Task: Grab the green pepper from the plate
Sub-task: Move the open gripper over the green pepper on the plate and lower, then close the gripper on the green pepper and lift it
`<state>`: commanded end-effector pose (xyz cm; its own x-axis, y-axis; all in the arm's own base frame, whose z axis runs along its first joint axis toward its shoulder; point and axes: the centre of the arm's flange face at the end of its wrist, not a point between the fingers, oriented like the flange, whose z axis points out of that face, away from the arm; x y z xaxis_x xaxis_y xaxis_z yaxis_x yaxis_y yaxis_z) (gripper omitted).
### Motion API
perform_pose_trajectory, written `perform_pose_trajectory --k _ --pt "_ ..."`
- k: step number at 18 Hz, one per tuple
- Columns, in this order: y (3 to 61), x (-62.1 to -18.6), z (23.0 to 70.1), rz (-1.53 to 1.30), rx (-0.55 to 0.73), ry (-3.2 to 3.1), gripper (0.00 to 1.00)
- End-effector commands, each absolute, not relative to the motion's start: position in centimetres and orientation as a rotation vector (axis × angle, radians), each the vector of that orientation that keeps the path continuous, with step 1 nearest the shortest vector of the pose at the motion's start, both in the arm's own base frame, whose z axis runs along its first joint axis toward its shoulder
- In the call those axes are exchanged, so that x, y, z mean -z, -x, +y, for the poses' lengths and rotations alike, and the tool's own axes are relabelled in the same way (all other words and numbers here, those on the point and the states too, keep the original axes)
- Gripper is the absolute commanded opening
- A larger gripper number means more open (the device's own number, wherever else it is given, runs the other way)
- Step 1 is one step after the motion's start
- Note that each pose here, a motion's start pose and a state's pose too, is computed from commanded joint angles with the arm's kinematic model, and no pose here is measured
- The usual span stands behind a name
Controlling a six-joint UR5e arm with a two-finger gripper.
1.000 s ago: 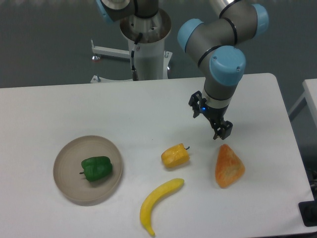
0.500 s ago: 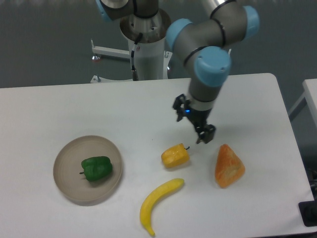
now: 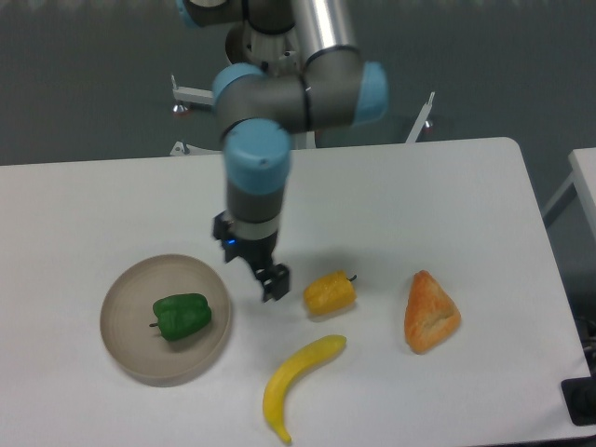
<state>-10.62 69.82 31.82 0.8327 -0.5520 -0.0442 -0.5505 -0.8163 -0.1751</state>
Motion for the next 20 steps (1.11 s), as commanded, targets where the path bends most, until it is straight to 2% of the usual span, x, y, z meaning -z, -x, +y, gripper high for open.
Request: perform_pose_trajectory --k 9,17,20 --pt "6.5 -28.1 71.7 0.973 0.039 2.818 1.00" --pt "6.0 -25.9 72.3 0.993 0.062 2.834 1.00" --pt "6.0 -25.4 72.7 0.992 0.064 2.839 0.59"
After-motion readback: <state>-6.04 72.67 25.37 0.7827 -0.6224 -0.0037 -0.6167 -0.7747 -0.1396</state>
